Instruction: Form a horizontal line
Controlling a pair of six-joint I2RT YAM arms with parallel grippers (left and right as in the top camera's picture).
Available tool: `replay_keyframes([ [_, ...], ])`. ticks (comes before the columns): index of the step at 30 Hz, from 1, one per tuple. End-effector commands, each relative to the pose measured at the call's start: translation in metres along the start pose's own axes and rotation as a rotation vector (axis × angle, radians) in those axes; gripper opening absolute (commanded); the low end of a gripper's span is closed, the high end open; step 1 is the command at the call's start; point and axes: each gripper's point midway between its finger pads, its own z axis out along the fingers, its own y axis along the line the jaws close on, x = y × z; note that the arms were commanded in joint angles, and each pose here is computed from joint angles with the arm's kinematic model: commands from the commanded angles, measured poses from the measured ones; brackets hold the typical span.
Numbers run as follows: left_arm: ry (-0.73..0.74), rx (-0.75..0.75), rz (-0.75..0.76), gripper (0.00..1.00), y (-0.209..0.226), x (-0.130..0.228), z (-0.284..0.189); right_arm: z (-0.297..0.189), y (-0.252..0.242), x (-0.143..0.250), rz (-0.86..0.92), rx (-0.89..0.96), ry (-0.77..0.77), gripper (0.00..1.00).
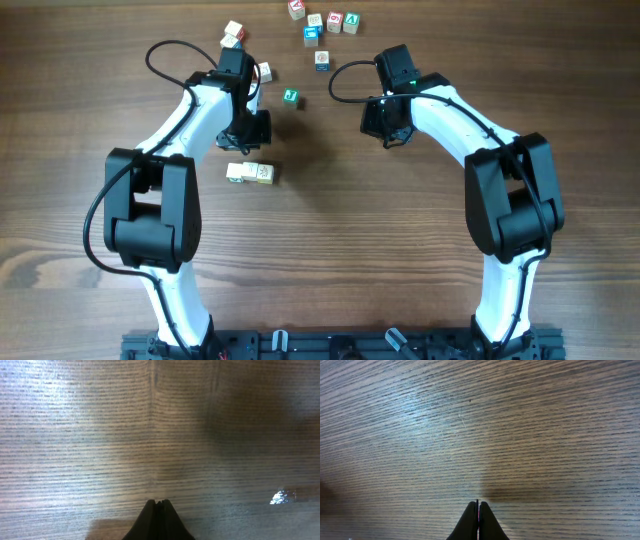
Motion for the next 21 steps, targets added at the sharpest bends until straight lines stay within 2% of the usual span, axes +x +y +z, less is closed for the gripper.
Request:
replay_keyframes([
  [1,0.034,-0.020,-0.014,0.04,0.005,0.006,0.007,-0.013,0.007,-0.004,0.009,-0.019,-0.023,0.04],
  [11,0.091,-0.032,-0.018,0.04,0.010,0.027,0.018,-0.013,0.007,-0.004,0.009,-0.019,-0.023,0.05],
  [21,0.071,-0.028,-0.017,0.04,0.009,0.023,0.021,-0.013,0.007,-0.004,0.009,-0.019,-0.023,0.05],
])
